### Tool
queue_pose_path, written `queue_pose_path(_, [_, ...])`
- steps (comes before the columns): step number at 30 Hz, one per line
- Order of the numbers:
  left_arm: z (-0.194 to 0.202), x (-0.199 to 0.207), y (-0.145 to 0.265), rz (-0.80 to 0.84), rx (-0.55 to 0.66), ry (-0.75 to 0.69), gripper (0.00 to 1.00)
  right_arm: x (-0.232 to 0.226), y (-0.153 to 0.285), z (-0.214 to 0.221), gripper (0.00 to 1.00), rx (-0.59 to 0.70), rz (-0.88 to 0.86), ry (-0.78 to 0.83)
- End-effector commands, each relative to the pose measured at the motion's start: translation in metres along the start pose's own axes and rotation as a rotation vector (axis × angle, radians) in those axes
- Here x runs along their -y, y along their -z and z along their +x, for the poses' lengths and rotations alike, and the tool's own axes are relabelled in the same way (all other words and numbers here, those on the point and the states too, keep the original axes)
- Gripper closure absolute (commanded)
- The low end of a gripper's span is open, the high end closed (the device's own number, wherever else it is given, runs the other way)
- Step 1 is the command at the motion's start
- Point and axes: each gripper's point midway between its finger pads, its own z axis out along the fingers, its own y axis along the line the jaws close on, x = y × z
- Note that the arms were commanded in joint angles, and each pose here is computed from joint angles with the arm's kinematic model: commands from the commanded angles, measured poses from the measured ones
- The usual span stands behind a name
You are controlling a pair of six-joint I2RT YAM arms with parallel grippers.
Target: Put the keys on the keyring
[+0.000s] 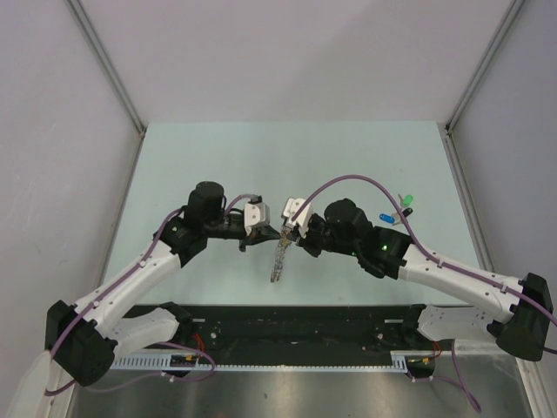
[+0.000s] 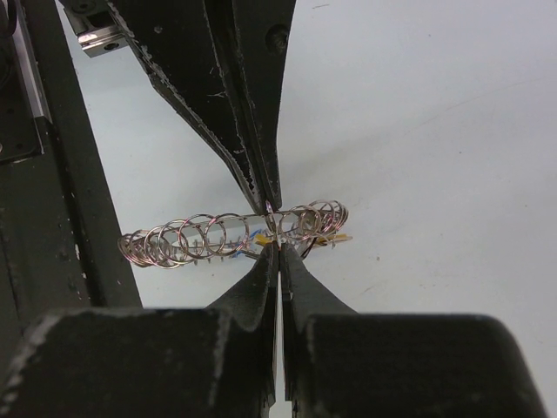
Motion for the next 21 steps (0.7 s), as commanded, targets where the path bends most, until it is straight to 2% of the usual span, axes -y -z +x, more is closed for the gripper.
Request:
queue_pose_path(1, [-0.016,0.0,-0.001,0.013,0.047,-0.055,1.0,0.009,0.005,-0.034,1.0,0.088,0.034,0.022])
queue_pose_path(21, [-0.02,0.01,-0.002,0.066,0.067,-0.063,1.0,0.004,-0.002,-0.033,1.0,0.086,0.019,0.02])
